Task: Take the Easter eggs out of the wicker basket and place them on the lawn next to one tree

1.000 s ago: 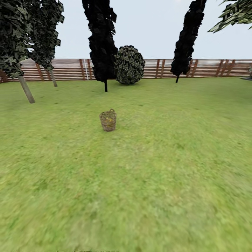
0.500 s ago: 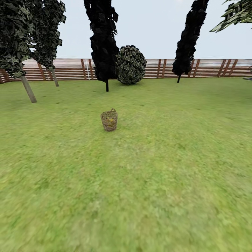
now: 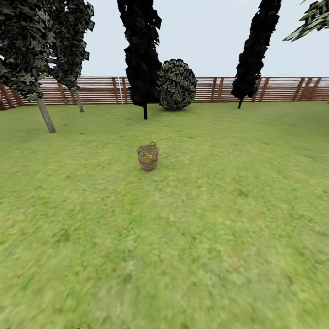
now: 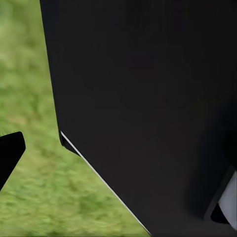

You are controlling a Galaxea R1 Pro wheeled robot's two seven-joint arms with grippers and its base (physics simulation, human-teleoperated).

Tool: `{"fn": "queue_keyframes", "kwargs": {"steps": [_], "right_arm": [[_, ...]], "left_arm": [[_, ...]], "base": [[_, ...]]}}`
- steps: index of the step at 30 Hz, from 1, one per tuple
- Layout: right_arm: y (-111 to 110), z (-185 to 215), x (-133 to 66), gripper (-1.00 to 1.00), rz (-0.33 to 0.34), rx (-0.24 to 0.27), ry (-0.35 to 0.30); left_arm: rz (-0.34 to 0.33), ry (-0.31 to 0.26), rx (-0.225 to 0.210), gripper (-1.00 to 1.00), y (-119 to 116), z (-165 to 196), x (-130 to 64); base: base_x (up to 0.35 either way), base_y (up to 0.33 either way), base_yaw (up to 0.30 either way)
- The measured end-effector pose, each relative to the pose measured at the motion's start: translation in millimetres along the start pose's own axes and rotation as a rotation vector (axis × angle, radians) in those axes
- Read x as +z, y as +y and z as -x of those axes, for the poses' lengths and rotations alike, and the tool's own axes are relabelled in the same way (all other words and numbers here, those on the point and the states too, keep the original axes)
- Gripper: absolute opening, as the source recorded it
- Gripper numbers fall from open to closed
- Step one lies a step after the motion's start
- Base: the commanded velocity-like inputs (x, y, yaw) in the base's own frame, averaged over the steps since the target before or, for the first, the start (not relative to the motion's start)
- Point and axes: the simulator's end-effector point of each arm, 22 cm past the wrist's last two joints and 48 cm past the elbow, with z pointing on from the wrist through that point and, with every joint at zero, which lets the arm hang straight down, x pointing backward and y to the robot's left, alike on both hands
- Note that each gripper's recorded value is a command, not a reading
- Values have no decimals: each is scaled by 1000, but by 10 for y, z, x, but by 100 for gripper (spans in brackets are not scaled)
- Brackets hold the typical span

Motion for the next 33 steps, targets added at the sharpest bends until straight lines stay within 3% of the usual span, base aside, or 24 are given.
{"fn": "queue_keyframes", "kwargs": {"steps": [7, 17, 21, 24, 29, 33], "right_arm": [[5, 5, 0, 100, 0, -13, -4], [-20, 11, 1, 100, -4, -16, -4], [-163, 480, 3, 100, -30, -18, -81], [-344, 1056, -37, 100, -61, -21, -150], [-724, 1827, -188, 100, -117, -13, -96], [-975, 2503, -410, 100, -152, 2, -113]], "left_arm": [[-1, 3, 0, 100, -6, -11, 0], [5, -10, -2, 100, 17, 71, 0], [40, -120, -50, 100, 246, 825, -49], [65, -150, -88, 100, 467, 1418, -143], [70, -155, -140, 100, 673, 2336, -410], [41, -224, -147, 100, 519, 3099, -695]], "base": [[0, 0, 222], [0, 0, 8], [0, 0, 0], [0, 0, 0], [0, 0, 0], [0, 0, 0]]}}
